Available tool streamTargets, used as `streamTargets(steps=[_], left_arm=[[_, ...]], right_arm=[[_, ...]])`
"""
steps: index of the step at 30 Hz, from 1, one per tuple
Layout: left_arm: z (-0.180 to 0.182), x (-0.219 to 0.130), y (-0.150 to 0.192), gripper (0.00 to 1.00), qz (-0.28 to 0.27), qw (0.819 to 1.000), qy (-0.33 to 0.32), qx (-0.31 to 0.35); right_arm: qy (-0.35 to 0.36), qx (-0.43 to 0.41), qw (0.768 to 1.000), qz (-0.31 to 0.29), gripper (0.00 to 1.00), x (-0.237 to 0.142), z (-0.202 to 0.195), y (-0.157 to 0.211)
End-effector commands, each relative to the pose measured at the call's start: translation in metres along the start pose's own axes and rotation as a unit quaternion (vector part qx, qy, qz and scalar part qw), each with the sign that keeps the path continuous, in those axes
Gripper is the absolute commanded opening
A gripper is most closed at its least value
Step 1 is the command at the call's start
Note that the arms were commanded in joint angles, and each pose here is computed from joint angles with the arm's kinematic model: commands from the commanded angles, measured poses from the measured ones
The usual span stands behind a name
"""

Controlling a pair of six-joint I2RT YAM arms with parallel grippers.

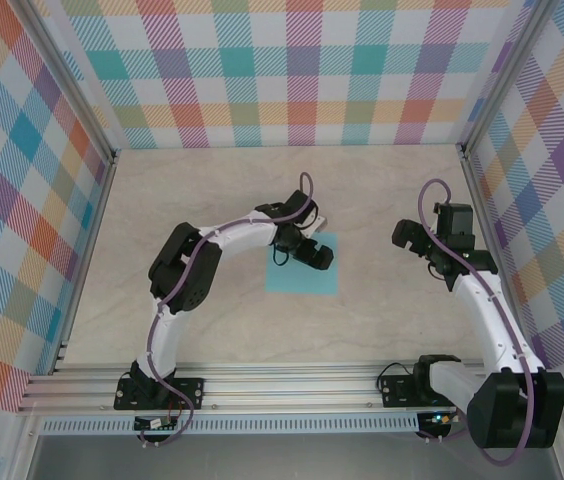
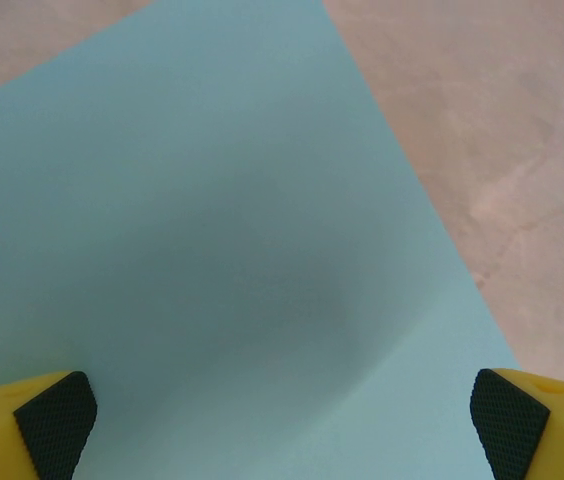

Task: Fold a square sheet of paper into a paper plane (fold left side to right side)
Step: Move the square sheet of paper to the center of the table.

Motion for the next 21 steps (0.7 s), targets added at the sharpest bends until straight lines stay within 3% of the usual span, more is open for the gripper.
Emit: streamTargets(steps=[1,7,14,18,21], left_arm=[[0.021,0.012,0.009,1.0,0.038,0.999,-0.011,-0.005],[0.019,0.001,0.0,1.0,0.025,1.0,0.004,-0.01],[0.004,-0.049,-0.009,1.0,-0.032,0.999,0.032,-0.028],[0.014,-0.066,0.008,1.0,-0.046,0.996,0.04,-0.068],[0.021,-0.069,0.028,1.0,-0.039,0.994,0.04,-0.093]], right_arm=[[0.003,0.001,1.0,0.006,1.0,-0.003,-0.004,0.007],[-0.007,0.003,1.0,0.016,1.0,-0.001,-0.001,0.011],[-0.058,0.014,0.996,0.072,1.0,0.019,0.015,0.016],[-0.073,0.026,0.989,0.122,1.0,0.045,0.029,0.023],[-0.061,-0.013,0.987,0.145,1.0,0.068,0.051,0.03]])
Point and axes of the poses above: each hand's point on the last joint's axis, 136 mm out from that joint toward the fingers, its own x axis out along the fingers, its own z axis along the line the jaws close on, y = z × x, the point moved 4 cm from there along -x, back along the fingers
